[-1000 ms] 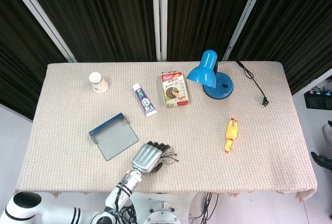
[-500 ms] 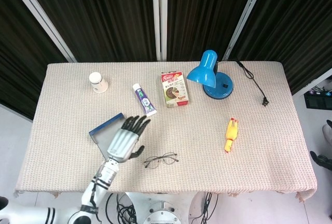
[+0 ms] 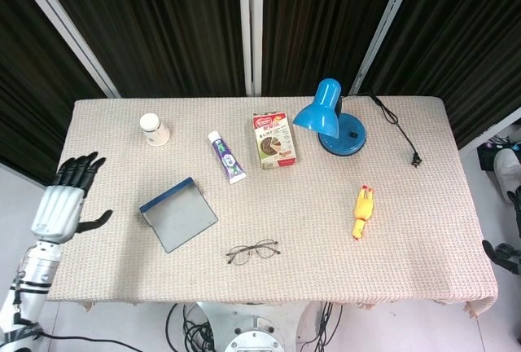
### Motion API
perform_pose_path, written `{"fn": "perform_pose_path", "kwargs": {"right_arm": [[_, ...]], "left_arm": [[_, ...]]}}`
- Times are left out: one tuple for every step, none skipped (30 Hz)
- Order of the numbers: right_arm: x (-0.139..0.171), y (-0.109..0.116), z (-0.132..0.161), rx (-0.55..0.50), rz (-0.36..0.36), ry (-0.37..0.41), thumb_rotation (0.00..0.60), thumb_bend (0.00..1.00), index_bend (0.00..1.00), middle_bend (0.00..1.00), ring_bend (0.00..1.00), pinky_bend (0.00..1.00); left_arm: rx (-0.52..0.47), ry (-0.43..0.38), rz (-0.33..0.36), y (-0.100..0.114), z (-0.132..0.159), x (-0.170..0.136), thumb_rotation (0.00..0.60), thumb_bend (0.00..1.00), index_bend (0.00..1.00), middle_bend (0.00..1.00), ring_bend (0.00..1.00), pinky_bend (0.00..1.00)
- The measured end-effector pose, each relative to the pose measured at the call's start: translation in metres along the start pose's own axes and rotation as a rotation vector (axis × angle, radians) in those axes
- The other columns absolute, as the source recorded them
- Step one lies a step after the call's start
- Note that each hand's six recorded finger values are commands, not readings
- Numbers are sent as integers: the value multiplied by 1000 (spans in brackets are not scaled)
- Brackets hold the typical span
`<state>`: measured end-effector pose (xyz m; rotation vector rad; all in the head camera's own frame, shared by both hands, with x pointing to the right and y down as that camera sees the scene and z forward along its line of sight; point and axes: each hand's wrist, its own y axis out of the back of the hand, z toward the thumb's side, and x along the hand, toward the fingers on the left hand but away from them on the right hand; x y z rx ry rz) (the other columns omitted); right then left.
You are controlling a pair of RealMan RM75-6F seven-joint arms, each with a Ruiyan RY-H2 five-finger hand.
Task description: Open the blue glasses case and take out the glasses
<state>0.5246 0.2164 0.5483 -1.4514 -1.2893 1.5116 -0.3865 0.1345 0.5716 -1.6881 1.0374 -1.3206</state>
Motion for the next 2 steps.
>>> {"fn": "perform_pose_path", "kwargs": {"right_arm": [[0, -1, 1, 1, 2, -1, 600, 176, 0, 0, 0, 0], [0, -2, 1, 2, 4, -1, 600, 176, 0, 0, 0, 0]], "left_arm": [[0, 16, -5, 1, -11, -6, 600, 208, 61, 0, 0, 0], [5, 25, -9, 1, -19, -10, 600, 208, 61, 0, 0, 0]]}}
